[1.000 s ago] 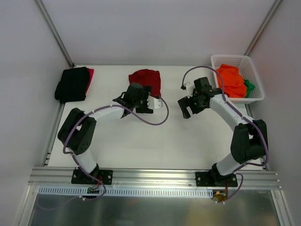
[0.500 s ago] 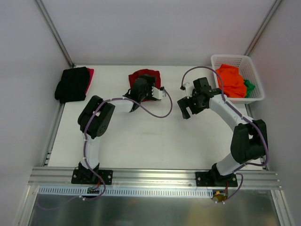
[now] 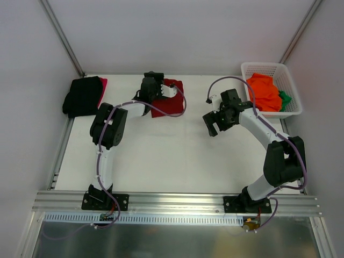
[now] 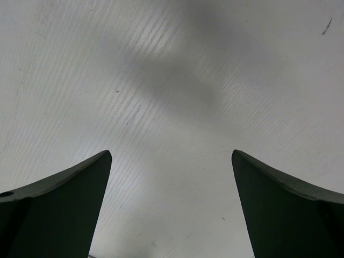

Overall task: Fold and stack the t-shirts
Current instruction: Fold the tshirt

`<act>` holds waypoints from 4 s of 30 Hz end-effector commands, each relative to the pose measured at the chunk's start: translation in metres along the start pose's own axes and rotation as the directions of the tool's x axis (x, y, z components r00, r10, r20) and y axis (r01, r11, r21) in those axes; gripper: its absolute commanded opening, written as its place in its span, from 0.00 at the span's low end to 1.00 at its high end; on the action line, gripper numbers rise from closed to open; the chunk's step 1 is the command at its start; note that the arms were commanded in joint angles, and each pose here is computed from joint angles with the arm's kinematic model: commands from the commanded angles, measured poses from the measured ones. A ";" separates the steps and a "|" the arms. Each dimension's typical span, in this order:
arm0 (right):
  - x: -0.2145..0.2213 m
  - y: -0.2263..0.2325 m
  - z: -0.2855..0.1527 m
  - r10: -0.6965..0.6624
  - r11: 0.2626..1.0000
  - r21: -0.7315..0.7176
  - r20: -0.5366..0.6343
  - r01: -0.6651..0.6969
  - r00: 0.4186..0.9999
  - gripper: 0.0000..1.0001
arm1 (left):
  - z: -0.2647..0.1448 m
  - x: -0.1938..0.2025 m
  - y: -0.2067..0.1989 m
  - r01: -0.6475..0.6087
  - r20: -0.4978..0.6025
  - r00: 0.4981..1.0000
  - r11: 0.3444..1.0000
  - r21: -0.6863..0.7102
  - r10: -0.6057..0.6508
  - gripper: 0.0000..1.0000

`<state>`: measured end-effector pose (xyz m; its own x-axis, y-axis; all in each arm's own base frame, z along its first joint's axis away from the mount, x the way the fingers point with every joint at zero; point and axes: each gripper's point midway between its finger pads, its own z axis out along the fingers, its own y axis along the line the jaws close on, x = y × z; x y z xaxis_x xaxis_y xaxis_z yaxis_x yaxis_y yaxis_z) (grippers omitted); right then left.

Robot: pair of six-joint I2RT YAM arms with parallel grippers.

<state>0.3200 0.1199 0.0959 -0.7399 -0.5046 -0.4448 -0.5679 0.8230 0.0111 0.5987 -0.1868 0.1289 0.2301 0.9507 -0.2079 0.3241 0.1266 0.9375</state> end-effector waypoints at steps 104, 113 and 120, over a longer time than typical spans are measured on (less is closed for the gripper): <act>-0.003 0.001 -0.010 -0.001 1.000 0.011 0.025 0.000 1.000 0.99 | 0.002 -0.060 0.057 0.024 -0.121 0.991 0.980 -0.195 -0.048 0.99; -0.003 0.001 -0.010 0.001 1.000 0.008 0.026 -0.001 1.000 0.99 | -0.001 0.012 0.111 -0.087 -0.237 0.972 0.940 -0.330 0.007 0.99; -0.004 0.002 -0.009 0.003 1.000 0.002 0.026 -0.003 1.000 0.99 | 0.052 0.092 0.055 -0.163 -0.364 0.929 0.959 -0.231 0.071 0.99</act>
<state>0.3169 0.1193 0.0927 -0.7446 -0.5113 -0.4292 -0.5699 0.8217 0.0097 0.6678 -0.1204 0.1965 -0.0584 0.9919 -0.1130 0.0072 0.1136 0.9935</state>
